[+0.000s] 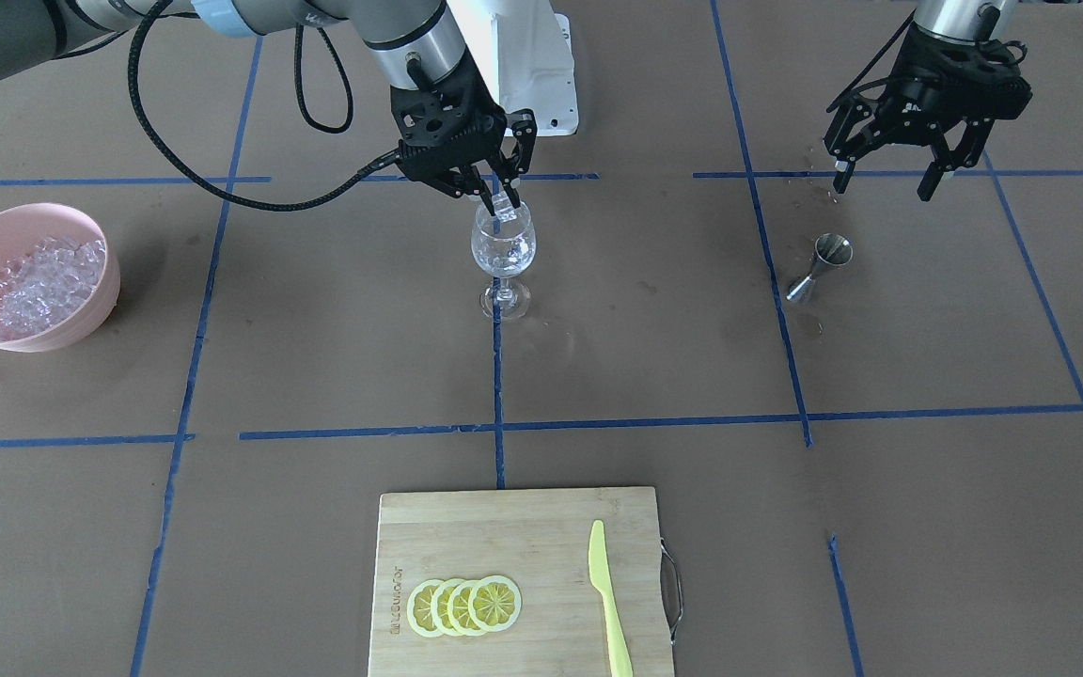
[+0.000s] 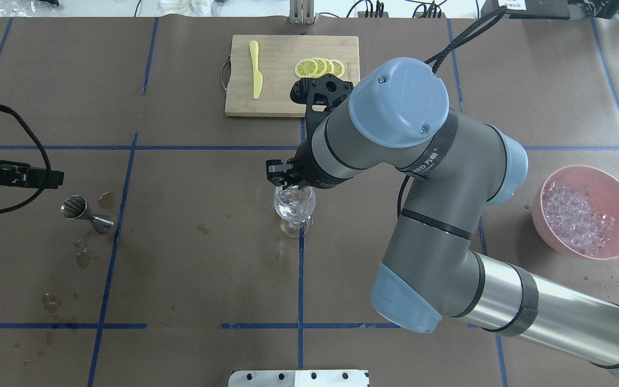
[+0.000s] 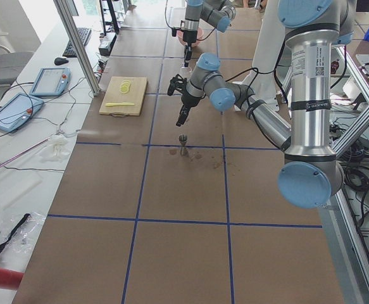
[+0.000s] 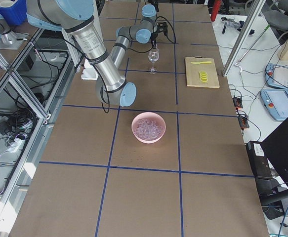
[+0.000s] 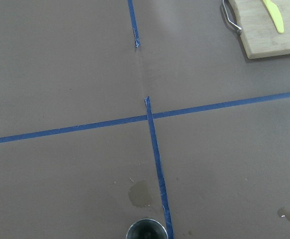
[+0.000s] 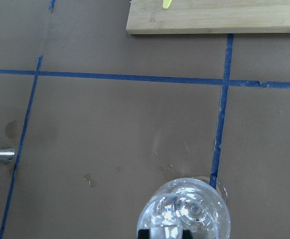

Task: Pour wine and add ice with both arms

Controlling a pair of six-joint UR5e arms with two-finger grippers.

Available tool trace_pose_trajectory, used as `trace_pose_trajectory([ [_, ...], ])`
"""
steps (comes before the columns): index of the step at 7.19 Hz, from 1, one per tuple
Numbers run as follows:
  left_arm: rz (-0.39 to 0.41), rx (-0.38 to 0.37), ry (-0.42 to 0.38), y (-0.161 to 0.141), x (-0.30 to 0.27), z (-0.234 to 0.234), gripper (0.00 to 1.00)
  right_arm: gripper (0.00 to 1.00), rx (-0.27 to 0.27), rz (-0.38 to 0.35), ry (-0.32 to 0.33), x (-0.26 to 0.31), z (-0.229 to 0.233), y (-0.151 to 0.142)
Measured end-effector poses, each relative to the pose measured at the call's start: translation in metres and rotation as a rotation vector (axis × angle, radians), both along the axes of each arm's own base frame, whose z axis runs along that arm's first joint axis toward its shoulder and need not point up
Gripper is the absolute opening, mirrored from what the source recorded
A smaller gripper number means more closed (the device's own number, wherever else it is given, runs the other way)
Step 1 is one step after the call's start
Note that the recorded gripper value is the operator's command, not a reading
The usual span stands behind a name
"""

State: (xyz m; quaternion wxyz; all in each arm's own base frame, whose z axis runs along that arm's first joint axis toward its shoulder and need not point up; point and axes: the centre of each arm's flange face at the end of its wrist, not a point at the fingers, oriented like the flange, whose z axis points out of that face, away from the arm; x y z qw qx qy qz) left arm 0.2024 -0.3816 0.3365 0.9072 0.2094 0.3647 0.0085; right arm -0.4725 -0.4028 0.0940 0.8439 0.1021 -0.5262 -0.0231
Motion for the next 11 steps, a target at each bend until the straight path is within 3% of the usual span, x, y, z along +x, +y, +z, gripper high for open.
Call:
trace_pose_trajectory([
  [3, 0.031, 0.083, -0.141, -0.037, -0.047, 0.001, 1.0, 1.0, 0.005, 0.009, -0.003, 0.003, -0.003, -0.001],
  [5, 0.102, 0.149, -0.221, -0.081, -0.089, 0.02, 1.0, 1.0, -0.008, 0.044, 0.023, 0.022, 0.0, -0.018],
  [8, 0.2, 0.195, -0.316, -0.134, -0.142, 0.061, 1.0, 1.0, -0.02, 0.063, 0.169, 0.087, 0.043, -0.063],
  [9, 0.208, 0.169, -0.3, -0.142, -0.154, 0.075, 1.0, 1.0, -0.01, 0.037, 0.233, 0.116, 0.068, -0.083],
  [11, 0.222, 0.062, -0.176, -0.154, -0.181, 0.114, 1.0, 1.0, 0.016, -0.051, 0.35, 0.187, 0.126, -0.124],
])
